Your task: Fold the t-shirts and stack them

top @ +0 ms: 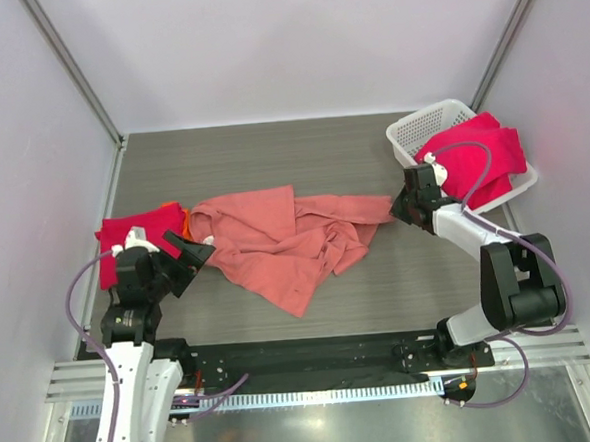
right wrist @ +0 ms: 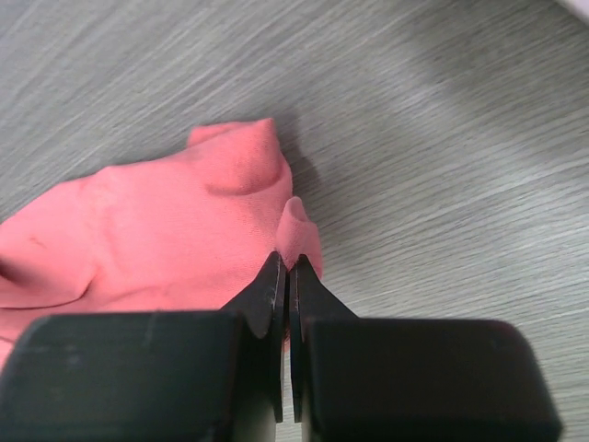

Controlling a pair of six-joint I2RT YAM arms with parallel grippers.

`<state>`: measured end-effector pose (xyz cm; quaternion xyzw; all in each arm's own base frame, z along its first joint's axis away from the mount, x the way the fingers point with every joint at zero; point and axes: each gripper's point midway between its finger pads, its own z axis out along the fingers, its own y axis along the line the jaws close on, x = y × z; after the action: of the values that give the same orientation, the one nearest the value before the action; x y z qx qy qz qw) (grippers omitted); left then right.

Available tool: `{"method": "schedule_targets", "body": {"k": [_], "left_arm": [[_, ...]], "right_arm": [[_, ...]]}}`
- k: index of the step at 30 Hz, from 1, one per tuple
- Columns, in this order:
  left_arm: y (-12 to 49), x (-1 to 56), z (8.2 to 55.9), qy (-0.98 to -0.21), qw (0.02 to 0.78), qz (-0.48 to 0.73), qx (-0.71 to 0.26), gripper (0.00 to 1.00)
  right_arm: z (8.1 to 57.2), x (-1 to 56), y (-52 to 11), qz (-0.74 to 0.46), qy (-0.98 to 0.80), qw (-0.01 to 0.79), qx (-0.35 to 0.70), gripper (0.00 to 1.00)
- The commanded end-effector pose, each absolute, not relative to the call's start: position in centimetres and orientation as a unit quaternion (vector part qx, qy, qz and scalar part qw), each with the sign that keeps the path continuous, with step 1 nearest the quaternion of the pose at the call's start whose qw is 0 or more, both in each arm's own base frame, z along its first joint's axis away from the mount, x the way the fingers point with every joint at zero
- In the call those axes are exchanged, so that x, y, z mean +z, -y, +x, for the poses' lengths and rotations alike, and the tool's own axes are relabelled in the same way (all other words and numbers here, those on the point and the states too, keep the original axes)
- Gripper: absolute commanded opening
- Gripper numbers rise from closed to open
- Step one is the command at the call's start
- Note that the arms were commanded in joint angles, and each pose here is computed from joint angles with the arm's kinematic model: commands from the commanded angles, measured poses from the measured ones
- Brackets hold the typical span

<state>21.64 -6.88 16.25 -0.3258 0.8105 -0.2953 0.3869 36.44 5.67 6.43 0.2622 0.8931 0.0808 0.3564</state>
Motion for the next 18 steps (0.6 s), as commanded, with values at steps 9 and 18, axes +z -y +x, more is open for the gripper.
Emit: {"method": "schedule_targets", "body": {"k": [9, 18], "left_arm": [[14.4, 14.0, 20.9, -0.860, 0.332, -0.256, -0.292, 0.87], [25.6, 11.0, 17.0, -0.933, 0.299, -0.058, -0.192, 0.83]], "right_arm": [[37.0, 8.6, -6.7, 0.241, -0.879, 0.393, 0.123, 0.01], [36.6, 7.9, -5.9, 0.249, -0.859, 0.431, 0.119, 0.01]]}}
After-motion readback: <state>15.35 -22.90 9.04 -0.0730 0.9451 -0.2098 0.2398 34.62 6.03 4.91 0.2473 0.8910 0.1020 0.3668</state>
